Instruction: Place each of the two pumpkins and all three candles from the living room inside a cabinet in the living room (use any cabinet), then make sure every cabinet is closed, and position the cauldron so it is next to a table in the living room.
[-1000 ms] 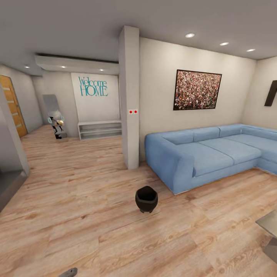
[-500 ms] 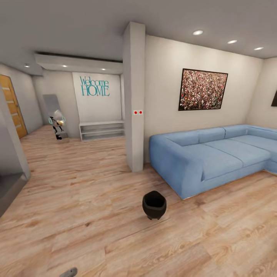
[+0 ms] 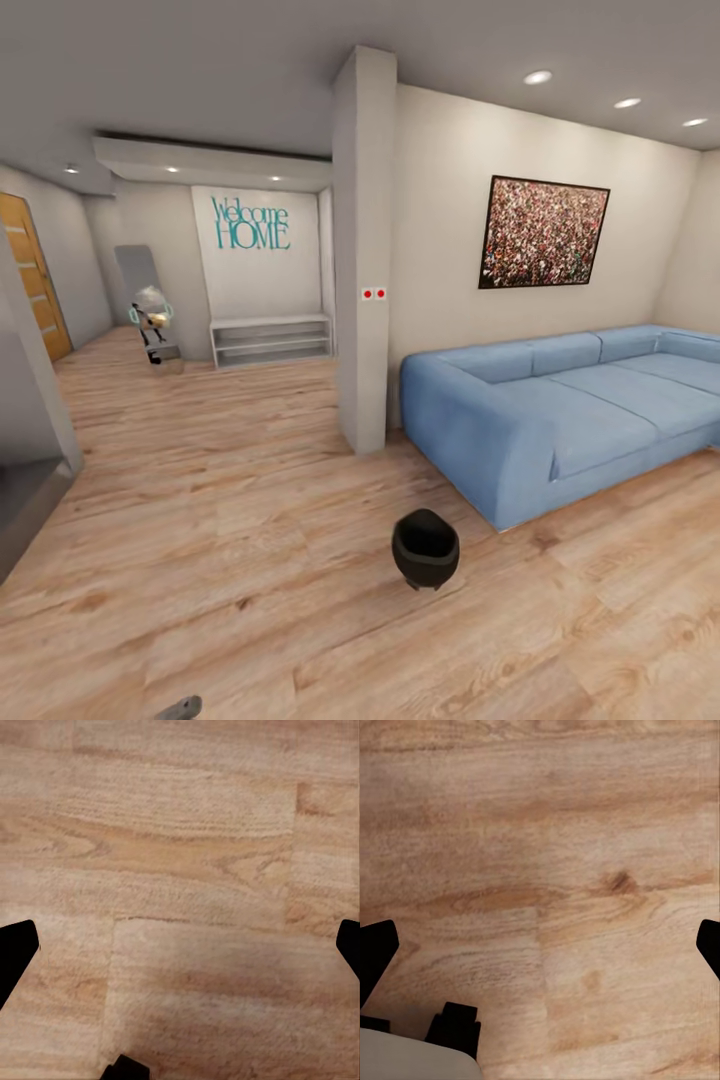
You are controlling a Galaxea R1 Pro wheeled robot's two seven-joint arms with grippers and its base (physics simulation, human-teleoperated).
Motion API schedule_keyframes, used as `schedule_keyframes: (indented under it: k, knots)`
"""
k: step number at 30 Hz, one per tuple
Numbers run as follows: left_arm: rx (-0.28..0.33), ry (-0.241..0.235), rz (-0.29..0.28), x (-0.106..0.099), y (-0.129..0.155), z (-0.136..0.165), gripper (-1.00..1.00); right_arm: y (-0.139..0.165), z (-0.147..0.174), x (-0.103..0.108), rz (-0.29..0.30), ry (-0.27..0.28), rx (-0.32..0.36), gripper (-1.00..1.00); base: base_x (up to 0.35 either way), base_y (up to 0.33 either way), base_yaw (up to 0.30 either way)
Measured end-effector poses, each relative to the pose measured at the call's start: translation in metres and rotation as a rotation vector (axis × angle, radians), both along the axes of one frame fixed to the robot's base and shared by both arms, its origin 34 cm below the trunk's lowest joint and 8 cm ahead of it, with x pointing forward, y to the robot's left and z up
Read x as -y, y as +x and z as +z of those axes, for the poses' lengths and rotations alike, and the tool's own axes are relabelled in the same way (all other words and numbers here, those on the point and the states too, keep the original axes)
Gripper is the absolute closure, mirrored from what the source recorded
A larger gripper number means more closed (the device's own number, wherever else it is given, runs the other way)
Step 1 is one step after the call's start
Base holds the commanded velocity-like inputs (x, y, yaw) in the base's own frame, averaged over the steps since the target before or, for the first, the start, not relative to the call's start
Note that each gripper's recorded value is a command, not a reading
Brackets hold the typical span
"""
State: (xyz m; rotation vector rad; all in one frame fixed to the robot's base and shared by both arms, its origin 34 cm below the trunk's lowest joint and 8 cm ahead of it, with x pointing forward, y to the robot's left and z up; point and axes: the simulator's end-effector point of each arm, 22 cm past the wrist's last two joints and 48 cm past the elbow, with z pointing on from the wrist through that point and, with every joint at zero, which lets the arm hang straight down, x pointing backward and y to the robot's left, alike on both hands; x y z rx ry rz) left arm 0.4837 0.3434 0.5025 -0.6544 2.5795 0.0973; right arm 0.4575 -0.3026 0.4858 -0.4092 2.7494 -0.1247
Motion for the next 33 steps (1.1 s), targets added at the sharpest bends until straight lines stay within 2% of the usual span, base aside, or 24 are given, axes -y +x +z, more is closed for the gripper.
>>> schedule_keyframes:
  k: [16, 33]
  knots:
    - [0.0, 0.0, 0.0, 0.0004, 0.0, 0.0, -1.0, -0.0012, -0.0006, -0.0003, -0.004, 0.002, -0.002, -1.0, 0.224, 0.261, -0.01]
    - [-0.002, -0.002, -0.001, 0.001, -0.0002, -0.0003, -1.0, -0.0016, -0.0008, -0.0002, -0.007, 0.003, -0.004, -1.0, 0.208, 0.28, -0.247]
